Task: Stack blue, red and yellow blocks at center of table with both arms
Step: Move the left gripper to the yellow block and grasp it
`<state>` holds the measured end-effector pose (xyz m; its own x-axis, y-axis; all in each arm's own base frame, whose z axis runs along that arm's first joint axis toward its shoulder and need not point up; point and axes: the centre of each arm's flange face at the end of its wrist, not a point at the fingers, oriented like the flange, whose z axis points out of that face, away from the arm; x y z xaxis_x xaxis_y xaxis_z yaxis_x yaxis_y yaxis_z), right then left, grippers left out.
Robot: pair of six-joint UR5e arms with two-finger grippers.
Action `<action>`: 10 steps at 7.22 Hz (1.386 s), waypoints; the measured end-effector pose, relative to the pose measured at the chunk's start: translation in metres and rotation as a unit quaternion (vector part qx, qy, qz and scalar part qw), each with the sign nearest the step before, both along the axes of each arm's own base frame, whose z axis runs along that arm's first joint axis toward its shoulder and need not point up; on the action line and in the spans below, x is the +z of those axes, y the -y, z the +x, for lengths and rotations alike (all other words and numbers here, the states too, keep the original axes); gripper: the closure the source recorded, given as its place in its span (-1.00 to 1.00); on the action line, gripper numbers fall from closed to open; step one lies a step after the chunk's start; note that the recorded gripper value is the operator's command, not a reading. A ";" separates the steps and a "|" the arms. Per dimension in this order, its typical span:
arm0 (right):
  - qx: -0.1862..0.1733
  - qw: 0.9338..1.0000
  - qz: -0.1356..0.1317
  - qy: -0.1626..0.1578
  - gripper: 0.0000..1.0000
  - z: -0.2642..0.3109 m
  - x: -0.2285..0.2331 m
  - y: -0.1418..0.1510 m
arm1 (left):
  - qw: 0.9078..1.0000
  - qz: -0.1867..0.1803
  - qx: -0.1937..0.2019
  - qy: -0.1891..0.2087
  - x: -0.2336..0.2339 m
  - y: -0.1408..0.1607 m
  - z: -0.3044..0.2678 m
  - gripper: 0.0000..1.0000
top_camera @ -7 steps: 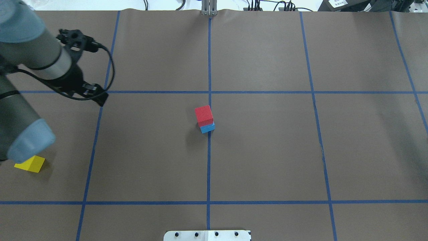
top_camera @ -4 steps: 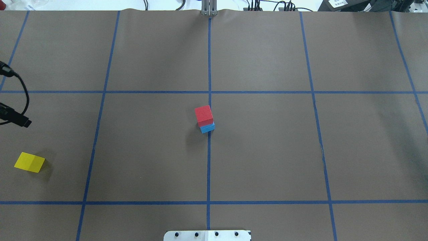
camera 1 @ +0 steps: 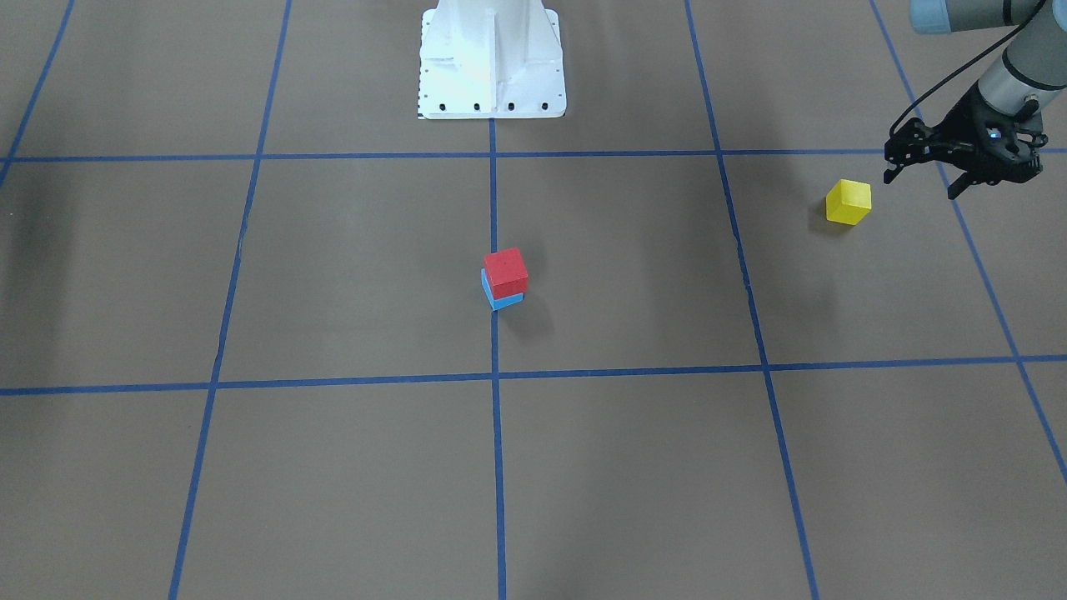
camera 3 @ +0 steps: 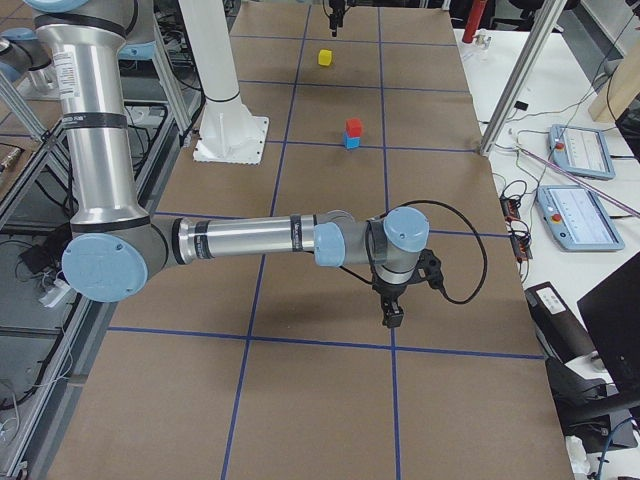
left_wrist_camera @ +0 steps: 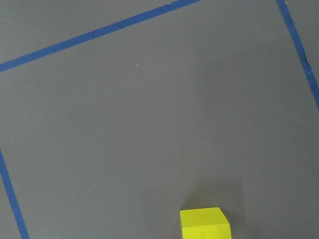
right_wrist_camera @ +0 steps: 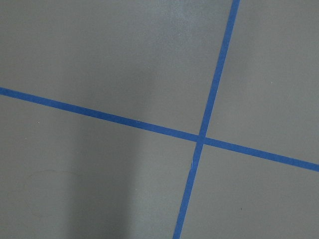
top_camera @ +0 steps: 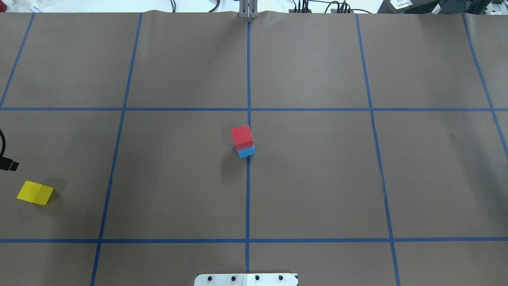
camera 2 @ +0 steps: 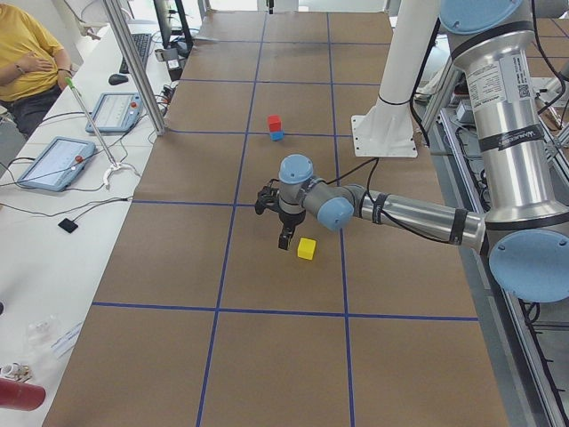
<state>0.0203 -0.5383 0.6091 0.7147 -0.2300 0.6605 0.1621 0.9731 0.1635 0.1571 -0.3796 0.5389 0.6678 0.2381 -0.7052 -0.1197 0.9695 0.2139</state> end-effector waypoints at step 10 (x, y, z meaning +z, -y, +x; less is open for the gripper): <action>0.001 1.000 0.000 0.001 -1.00 0.001 -0.001 0.001 | 0.999 -0.002 0.044 0.020 0.045 -0.034 0.081 1.00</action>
<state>0.0211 -0.5389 0.6083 0.7133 -0.2279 0.6628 0.1593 0.9736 0.1633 0.2379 -0.3455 0.5834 0.6715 0.2938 -0.6802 -0.2128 0.9558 0.2028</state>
